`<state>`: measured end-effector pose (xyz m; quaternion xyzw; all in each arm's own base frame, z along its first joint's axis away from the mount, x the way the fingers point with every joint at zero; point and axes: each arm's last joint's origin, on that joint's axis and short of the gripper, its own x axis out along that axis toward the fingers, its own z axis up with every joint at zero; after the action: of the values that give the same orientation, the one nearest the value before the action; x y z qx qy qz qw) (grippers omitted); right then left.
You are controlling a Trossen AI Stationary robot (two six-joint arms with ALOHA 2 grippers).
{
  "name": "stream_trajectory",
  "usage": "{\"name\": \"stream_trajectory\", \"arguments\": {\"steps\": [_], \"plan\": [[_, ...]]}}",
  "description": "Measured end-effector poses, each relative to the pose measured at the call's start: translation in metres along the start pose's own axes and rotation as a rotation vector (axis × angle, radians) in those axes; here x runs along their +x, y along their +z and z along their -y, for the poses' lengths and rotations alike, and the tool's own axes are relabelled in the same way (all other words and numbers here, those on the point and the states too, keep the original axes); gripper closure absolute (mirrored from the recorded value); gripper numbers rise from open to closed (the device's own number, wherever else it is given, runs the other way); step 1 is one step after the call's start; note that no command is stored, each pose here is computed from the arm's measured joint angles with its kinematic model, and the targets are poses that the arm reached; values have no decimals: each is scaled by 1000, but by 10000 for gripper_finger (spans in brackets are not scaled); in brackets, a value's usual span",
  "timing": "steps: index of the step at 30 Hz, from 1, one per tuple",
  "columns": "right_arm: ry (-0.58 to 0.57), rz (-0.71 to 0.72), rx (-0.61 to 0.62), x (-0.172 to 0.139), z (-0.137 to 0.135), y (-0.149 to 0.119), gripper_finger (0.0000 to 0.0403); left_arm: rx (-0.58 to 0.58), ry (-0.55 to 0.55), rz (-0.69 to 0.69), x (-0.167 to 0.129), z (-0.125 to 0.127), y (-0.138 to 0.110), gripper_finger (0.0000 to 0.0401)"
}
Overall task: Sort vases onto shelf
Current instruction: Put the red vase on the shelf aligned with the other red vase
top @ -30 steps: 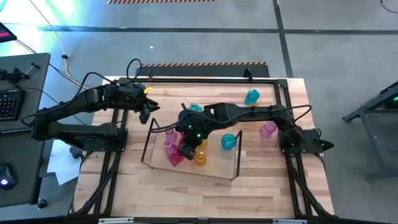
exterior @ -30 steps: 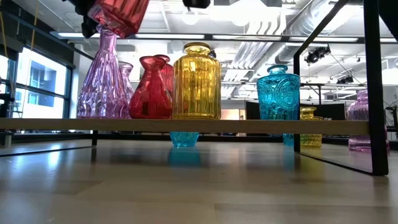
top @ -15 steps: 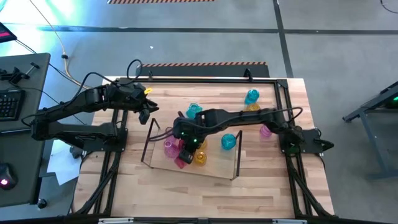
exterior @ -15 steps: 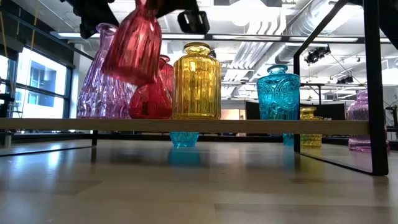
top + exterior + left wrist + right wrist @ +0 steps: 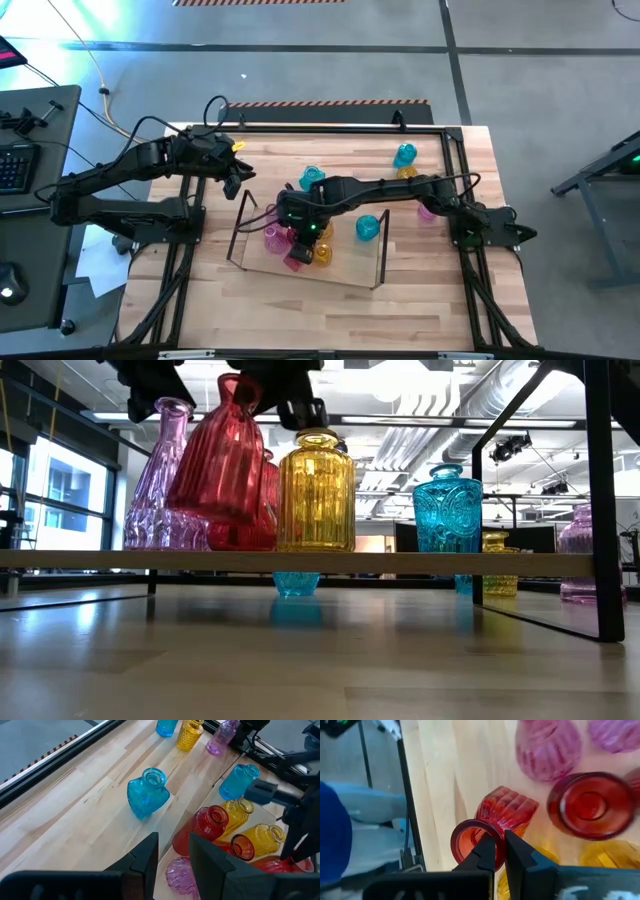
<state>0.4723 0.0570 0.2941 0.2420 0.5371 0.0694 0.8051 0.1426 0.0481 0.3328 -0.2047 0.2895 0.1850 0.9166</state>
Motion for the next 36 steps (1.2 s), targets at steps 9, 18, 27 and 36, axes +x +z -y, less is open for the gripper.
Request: {"name": "stream_trajectory", "arguments": {"steps": [9, 18, 27, 36], "plan": [[18, -14, -70, 4, 2, 1, 403, -1, 0, 1, 0, 0, 0, 302], [8, -5, -93, 2, 8, 4, 403, -2, 0, 1, 0, 0, 0, 302], [7, -4, -102, 1, 10, 4, 393, -2, 0, 1, 0, 0, 0, 302], [10, -5, -108, 1, 10, 4, 383, -1, 0, 1, 0, 0, 0, 302]]}}
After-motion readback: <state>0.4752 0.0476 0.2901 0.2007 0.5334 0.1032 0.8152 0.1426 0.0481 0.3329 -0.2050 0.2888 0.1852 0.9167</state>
